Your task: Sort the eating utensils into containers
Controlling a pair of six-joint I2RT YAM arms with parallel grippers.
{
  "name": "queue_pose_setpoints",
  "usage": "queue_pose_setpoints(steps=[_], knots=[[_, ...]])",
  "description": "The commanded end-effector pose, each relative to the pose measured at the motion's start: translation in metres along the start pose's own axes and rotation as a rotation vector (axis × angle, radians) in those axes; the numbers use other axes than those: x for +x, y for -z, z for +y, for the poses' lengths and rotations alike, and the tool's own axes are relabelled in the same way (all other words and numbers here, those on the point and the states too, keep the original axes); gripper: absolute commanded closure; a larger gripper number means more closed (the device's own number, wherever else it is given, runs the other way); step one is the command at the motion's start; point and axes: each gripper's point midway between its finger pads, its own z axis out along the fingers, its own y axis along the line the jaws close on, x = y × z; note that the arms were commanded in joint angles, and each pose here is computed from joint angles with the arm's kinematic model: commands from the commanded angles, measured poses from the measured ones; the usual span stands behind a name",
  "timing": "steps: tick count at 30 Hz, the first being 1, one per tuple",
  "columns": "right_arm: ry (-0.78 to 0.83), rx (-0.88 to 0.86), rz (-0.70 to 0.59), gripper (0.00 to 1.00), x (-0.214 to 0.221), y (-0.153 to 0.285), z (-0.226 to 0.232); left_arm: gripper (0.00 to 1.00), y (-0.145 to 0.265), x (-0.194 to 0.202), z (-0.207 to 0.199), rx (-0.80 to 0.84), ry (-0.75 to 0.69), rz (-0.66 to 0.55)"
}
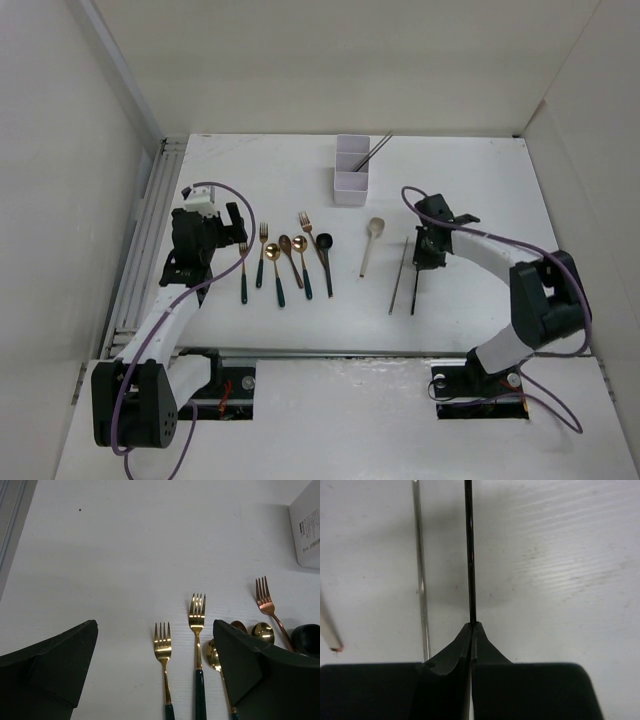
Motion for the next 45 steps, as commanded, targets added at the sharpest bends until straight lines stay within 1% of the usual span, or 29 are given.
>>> queue_pose_setpoints(steps=[1, 2, 5, 8, 9, 11, 12, 14, 15, 16, 17, 18, 19, 20, 21, 22, 23, 24, 25, 26, 27, 28, 29, 30, 32, 34, 39, 40, 45], knots=[[-0.065, -0.023, -0.267, 1.0, -0.051, 0.042, -0.001, 0.0, 0.003, -0.016, 0.001, -0.006, -0.012, -0.068], [-0.081, -0.052, -0.346, 1.0, -0.063, 0.064, 0.0, 0.0, 0.003, -0.016, 0.001, -0.006, -0.012, -0.068], [-0.123, -0.087, -0.513, 1.0, -0.096, 0.105, 0.003, 0.0, 0.0, -0.016, 0.001, -0.007, -0.012, -0.061], [-0.149, -0.136, -0.631, 1.0, -0.121, 0.138, 0.011, 0.0, -0.002, -0.019, -0.001, 0.003, -0.012, -0.061], [-0.168, -0.183, -0.706, 1.0, -0.138, 0.153, 0.019, 0.0, -0.002, -0.023, -0.001, 0.004, -0.021, -0.07], [-0.177, -0.258, -0.813, 1.0, -0.163, 0.182, 0.033, 0.0, -0.006, -0.017, 0.0, 0.001, -0.022, -0.048], [-0.155, -0.283, -0.844, 1.0, -0.175, 0.186, 0.042, 0.0, -0.006, -0.022, 0.0, 0.002, -0.034, -0.058], [-0.151, -0.369, -0.972, 1.0, -0.215, 0.226, 0.063, 0.0, -0.008, -0.023, 0.001, -0.008, -0.034, -0.055], [-0.122, -0.387, -1.027, 1.0, -0.24, 0.239, 0.08, 0.0, -0.012, -0.02, 0.002, -0.01, -0.034, -0.041], [-0.101, -0.37, -1.018, 1.0, -0.245, 0.224, 0.084, 0.0, -0.014, -0.023, 0.001, -0.01, -0.034, -0.042], [-0.08, -0.389, -1.039, 1.0, -0.255, 0.228, 0.096, 0.0, -0.014, -0.023, 0.002, -0.01, -0.043, -0.042], [-0.076, -0.422, -1.091, 1.0, -0.273, 0.246, 0.107, 0.0, -0.017, -0.024, 0.002, -0.01, -0.043, -0.038], [-0.051, -0.425, -1.073, 1.0, -0.282, 0.226, 0.123, 0.0, -0.02, -0.024, 0.001, -0.011, -0.043, -0.032], [-0.043, -0.446, -1.11, 1.0, -0.295, 0.23, 0.133, 0.0, -0.022, -0.021, 0.002, -0.013, -0.043, -0.02], [-0.041, -0.475, -1.158, 1.0, -0.312, 0.247, 0.142, 0.0, -0.024, -0.025, 0.001, -0.012, -0.043, -0.024], [-0.031, -0.5, -1.164, 1.0, -0.318, 0.246, 0.155, 0.0, -0.029, -0.026, 0.001, -0.013, -0.043, -0.018], [-0.019, -0.488, -1.153, 1.0, -0.329, 0.221, 0.166, 0.0, -0.032, -0.027, 0.003, -0.022, -0.043, -0.016], [0.0, -0.521, -1.153, 1.0, -0.334, 0.218, 0.177, 0.0, -0.034, -0.029, 0.003, -0.023, -0.052, -0.015], [0.003, -0.554, -1.186, 1.0, -0.346, 0.23, 0.186, 0.0, -0.037, -0.029, 0.003, -0.023, -0.052, -0.01], [0.018, -0.557, -1.16, 1.0, -0.351, 0.203, 0.197, 0.0, -0.042, -0.032, 0.004, -0.033, -0.052, -0.007], [0.026, -0.581, -1.173, 1.0, -0.357, 0.202, 0.205, 0.0, -0.046, -0.032, 0.005, -0.034, -0.066, -0.002], [0.035, -0.611, -1.191, 1.0, -0.362, 0.21, 0.216, 0.0, -0.049, -0.032, 0.007, -0.046, -0.066, 0.003], [0.044, -0.62, -1.185, 1.0, -0.364, 0.203, 0.222, 0.0, -0.054, -0.033, 0.007, -0.047, -0.067, 0.009], [0.048, -0.608, -1.161, 1.0, -0.367, 0.18, 0.227, 0.0, -0.057, -0.034, 0.009, -0.058, -0.076, 0.011], [0.047, -0.618, -1.151, 1.0, -0.37, 0.171, 0.232, 0.0, -0.063, -0.036, 0.008, -0.058, -0.076, 0.014], [0.05, -0.61, -1.134, 1.0, -0.369, 0.159, 0.234, 0.0, -0.069, -0.036, 0.009, -0.059, -0.086, 0.024], [0.032, -0.565, -1.057, 1.0, -0.348, 0.123, 0.227, 0.0, -0.077, -0.03, 0.012, -0.072, -0.086, 0.041], [0.019, -0.555, -1.045, 1.0, -0.346, 0.116, 0.225, 0.0, -0.078, -0.036, 0.011, -0.07, -0.086, 0.023], [0.04, -0.544, -0.991, 1.0, -0.327, 0.094, 0.23, 0.0, -0.08, -0.032, 0.011, -0.071, -0.086, 0.033]])
